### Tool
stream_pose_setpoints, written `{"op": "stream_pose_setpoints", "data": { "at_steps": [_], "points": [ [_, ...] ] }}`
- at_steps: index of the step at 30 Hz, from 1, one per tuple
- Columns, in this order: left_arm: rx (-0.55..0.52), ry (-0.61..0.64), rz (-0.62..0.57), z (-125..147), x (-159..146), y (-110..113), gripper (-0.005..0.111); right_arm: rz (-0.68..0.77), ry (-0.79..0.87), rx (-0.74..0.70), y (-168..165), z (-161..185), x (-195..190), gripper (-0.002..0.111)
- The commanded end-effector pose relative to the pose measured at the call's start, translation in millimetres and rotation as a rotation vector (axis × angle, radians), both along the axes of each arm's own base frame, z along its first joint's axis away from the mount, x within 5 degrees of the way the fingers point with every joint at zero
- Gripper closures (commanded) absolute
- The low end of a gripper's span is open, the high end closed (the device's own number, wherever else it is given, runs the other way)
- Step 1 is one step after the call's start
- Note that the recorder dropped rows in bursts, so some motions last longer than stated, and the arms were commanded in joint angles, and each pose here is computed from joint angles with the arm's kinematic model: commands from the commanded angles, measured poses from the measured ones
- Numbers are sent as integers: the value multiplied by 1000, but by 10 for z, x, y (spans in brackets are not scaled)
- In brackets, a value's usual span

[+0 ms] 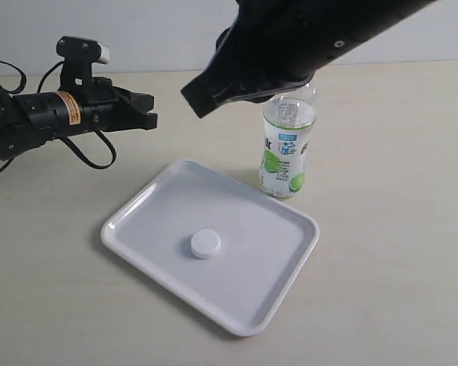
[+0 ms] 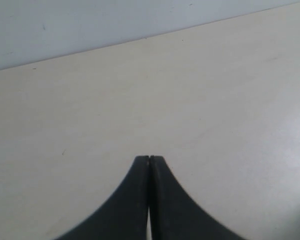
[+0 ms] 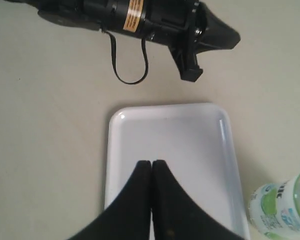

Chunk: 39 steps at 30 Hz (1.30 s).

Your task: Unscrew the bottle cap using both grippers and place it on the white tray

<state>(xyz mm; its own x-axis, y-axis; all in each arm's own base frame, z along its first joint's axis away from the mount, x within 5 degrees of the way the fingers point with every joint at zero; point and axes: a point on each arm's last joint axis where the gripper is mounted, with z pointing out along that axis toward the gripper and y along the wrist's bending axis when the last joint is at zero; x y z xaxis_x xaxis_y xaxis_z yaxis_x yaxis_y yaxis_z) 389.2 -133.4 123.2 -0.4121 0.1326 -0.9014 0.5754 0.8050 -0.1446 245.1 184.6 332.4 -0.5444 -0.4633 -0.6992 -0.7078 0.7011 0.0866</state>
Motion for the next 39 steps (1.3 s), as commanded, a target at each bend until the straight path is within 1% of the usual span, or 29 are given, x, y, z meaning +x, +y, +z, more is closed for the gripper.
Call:
{"op": "stream_pose_setpoints", "data": {
  "at_steps": [1,7,9,11,15,22,39],
  "points": [
    [-10,-3,5,23,-6,16,107,-29,-204,84,-225,167,-266,108],
    [-10,-3,5,23,-6,16,107,-94,-494,226,-637,341,-766,108],
    [-10,-3,5,23,-6,16,107,-108,-576,263,-787,355,-964,108],
    [-9,-3,6,22,-7,17,107,-115,-617,287,-900,328,-1124,108],
    [-6,1,10,17,-6,21,107,-124,-651,328,-1066,251,-1374,108],
    [-4,1,8,17,-7,20,107,-129,-730,396,-1218,353,-1606,108],
    [-3,1,6,16,-8,19,107,-129,-742,402,-1236,367,-1633,108]
  ]
}}
